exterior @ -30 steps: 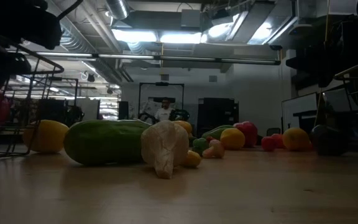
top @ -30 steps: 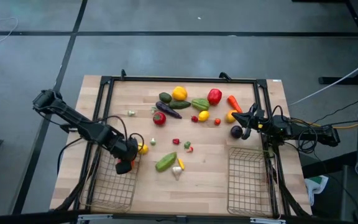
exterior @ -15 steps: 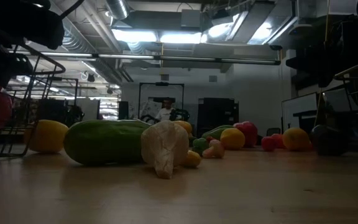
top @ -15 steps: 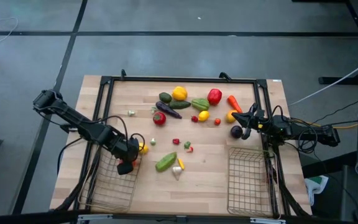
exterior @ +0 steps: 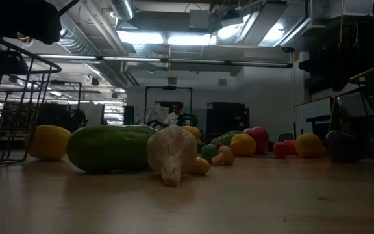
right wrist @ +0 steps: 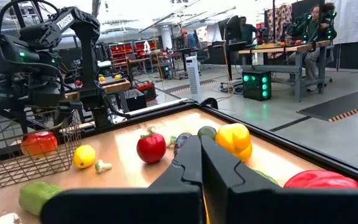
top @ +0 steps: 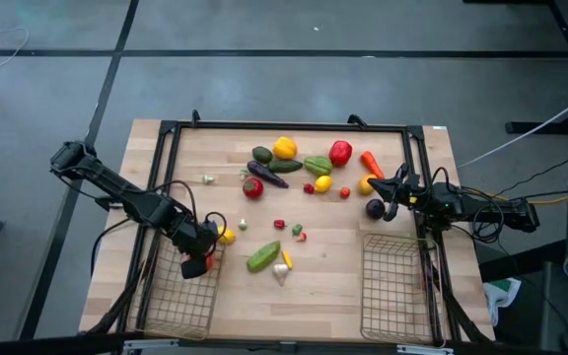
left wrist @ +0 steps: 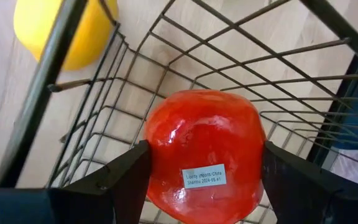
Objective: Sort produce into baskets
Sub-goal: Put the orange tomato into the left wire basket
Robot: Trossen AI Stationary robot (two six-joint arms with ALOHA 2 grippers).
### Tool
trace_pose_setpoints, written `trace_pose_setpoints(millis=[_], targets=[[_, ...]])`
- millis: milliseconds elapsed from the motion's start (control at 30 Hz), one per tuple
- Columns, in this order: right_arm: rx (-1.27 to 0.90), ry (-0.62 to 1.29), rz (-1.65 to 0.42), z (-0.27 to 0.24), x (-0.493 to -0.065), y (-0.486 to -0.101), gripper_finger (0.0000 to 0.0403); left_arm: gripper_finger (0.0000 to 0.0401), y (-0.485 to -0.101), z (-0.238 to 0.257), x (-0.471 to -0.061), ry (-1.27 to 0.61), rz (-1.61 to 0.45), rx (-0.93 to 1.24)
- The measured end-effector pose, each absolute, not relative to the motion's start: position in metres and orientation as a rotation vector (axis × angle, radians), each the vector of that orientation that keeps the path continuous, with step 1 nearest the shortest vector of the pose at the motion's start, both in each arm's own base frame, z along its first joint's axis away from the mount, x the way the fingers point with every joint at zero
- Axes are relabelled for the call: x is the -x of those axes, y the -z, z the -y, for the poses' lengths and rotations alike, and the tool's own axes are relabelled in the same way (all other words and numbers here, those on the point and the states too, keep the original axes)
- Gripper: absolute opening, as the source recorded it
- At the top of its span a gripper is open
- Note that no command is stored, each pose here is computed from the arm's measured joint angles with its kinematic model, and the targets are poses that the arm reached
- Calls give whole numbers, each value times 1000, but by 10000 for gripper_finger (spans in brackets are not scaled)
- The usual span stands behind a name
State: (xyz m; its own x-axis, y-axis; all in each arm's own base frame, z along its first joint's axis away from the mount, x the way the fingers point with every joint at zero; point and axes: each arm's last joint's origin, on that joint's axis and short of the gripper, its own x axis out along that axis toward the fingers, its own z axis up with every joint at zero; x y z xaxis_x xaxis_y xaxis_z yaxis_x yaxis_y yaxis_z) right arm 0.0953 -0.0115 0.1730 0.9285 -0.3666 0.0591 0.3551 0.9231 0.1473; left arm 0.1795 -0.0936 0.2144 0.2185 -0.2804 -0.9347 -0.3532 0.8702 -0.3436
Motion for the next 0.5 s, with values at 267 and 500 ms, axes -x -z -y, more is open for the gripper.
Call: trace_pose_setpoints(millis=[267,500], targets=[[-135,371,86,12,-95,-173,1,300,-214,93,-180,-71,-1358,541],[-135,370,86,12,-95,-173,1,352,-215,93,-179,-53,-1366,537]])
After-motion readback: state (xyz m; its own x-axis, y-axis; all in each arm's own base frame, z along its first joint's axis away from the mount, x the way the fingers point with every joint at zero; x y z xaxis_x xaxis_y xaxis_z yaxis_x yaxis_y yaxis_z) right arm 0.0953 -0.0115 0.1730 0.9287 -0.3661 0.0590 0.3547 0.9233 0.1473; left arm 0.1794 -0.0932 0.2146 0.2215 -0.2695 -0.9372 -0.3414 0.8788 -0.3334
